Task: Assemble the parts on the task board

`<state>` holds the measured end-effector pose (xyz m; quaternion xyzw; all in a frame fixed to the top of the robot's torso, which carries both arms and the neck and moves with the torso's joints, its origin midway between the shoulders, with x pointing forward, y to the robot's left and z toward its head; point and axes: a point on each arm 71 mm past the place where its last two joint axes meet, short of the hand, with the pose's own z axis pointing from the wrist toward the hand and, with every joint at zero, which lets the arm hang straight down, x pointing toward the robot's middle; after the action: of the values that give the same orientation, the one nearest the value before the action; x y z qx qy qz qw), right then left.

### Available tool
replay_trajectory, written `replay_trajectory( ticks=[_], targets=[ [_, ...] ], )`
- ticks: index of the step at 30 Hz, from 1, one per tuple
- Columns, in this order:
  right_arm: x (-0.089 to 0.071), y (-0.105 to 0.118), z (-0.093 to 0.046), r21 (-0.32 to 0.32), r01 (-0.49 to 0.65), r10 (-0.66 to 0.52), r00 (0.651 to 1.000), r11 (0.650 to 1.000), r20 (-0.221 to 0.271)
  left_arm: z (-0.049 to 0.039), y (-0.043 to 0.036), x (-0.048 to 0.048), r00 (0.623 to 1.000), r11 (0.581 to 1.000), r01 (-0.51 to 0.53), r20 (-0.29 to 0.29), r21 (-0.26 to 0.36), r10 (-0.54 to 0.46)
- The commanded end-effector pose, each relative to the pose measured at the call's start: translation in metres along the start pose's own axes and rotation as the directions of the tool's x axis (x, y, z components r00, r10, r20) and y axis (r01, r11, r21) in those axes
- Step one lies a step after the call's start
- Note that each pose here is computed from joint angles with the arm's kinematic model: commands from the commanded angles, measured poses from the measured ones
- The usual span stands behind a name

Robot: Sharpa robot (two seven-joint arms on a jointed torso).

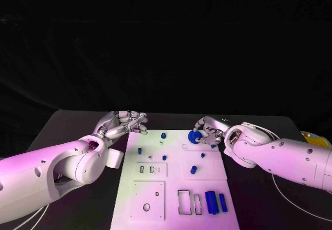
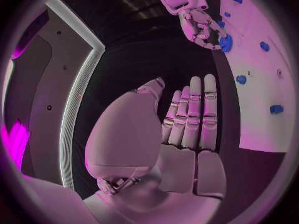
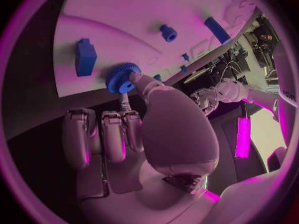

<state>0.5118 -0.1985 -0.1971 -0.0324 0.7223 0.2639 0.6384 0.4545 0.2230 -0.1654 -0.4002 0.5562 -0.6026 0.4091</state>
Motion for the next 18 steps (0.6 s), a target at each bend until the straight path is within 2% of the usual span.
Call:
replay_trajectory(
  ticks=[1, 9, 18],
  targets=[
    [-0.007, 0.01, -0.002, -0.052, 0.03, -0.023, 0.992, 0.998, 0.125, 0.0006, -0.0011, 0.0015, 1.0, 1.0, 0.01, -0.017, 0.008, -0.01],
    [-0.007, 0.037, -0.003, -0.123, 0.053, -0.033, 0.986, 0.991, 0.161, 0.0009, -0.0009, 0.0012, 1.0, 1.0, 0.011, -0.016, 0.007, -0.011],
    [0.006, 0.08, 0.006, -0.193, 0.047, -0.026, 0.994, 0.98, 0.107, 0.0016, -0.0007, 0.0025, 1.0, 1.0, 0.013, -0.018, 0.007, -0.013]
  ],
)
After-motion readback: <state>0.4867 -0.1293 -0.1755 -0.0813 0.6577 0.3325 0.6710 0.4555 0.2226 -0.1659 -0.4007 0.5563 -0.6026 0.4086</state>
